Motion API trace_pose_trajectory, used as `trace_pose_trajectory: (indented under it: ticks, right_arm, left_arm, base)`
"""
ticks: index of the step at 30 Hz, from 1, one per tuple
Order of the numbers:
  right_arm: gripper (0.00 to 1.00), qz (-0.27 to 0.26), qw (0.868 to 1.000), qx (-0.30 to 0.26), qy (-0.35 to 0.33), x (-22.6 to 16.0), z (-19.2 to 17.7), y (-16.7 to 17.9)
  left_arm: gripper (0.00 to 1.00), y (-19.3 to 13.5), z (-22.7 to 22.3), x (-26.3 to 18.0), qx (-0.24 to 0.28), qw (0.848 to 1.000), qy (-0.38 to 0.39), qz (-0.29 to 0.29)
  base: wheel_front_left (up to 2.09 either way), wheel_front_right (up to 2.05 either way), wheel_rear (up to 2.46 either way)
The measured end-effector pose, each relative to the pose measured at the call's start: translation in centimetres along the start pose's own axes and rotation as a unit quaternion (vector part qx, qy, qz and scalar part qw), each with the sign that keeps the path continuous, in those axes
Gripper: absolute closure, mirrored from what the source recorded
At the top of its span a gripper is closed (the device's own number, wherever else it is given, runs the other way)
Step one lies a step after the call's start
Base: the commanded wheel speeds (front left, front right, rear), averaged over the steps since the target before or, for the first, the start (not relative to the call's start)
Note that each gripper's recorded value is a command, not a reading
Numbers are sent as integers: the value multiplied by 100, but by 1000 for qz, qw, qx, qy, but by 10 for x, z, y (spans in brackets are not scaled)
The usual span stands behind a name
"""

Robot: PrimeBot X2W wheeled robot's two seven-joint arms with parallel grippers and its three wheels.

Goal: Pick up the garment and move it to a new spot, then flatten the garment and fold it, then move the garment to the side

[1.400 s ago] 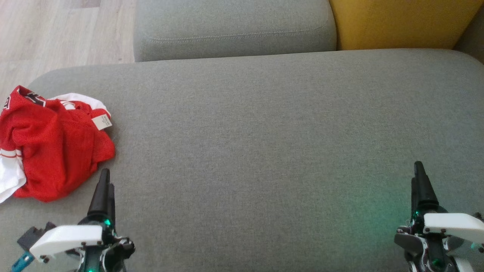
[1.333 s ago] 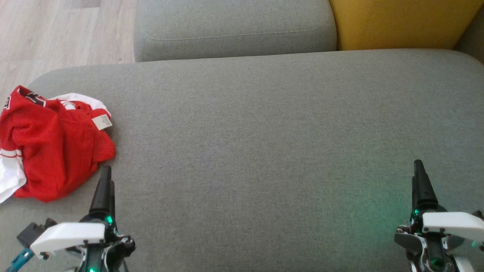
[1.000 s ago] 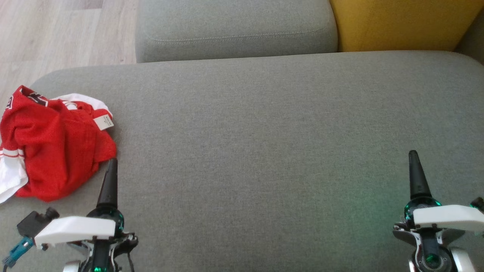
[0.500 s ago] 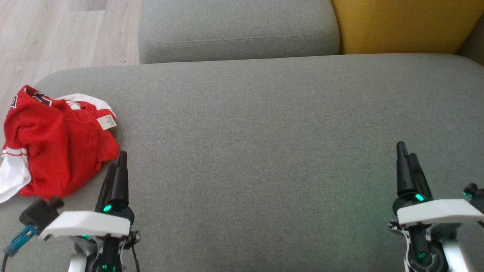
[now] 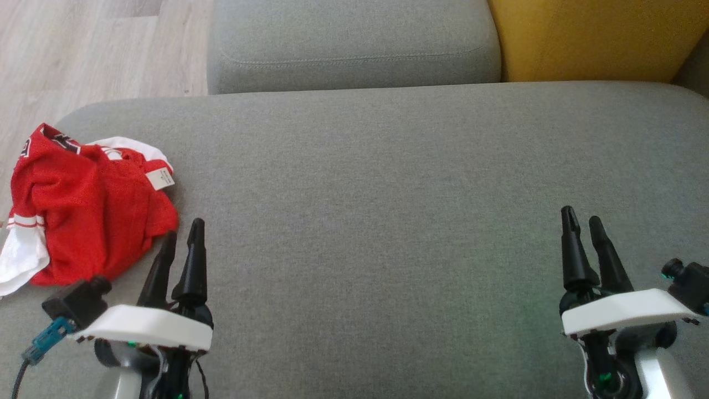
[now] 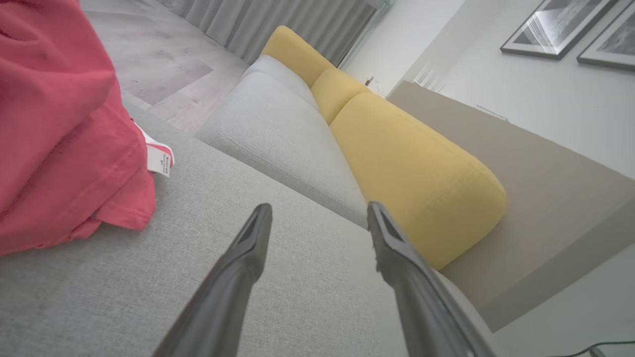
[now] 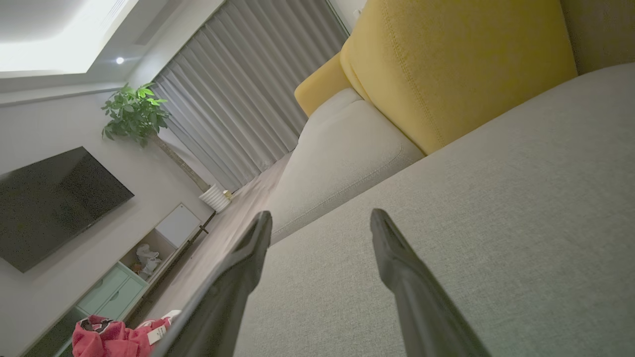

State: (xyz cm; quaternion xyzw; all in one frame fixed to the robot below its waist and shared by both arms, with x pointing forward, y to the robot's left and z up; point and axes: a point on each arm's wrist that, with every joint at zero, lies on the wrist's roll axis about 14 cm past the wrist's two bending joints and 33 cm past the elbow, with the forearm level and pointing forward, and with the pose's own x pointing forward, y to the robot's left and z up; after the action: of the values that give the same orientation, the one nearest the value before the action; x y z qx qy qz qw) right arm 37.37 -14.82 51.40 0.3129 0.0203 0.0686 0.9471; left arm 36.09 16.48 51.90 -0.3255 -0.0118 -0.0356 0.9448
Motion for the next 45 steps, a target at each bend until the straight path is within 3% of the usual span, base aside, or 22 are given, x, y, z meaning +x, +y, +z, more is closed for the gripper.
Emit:
trace_pose_trajectory:
  ticks: [20,45]
  right_arm:
    - [0,1,990,-136,24,-9,-12,-1]
    - [0,17,961,-273,44,-19,-27,4]
  left_arm:
    - [0,-1,-9,-14,181,983,13,-13]
    - [0,0,-24,-30,317,948,16,-23]
  base:
    - [0,0,0]
    - [0,0,0]
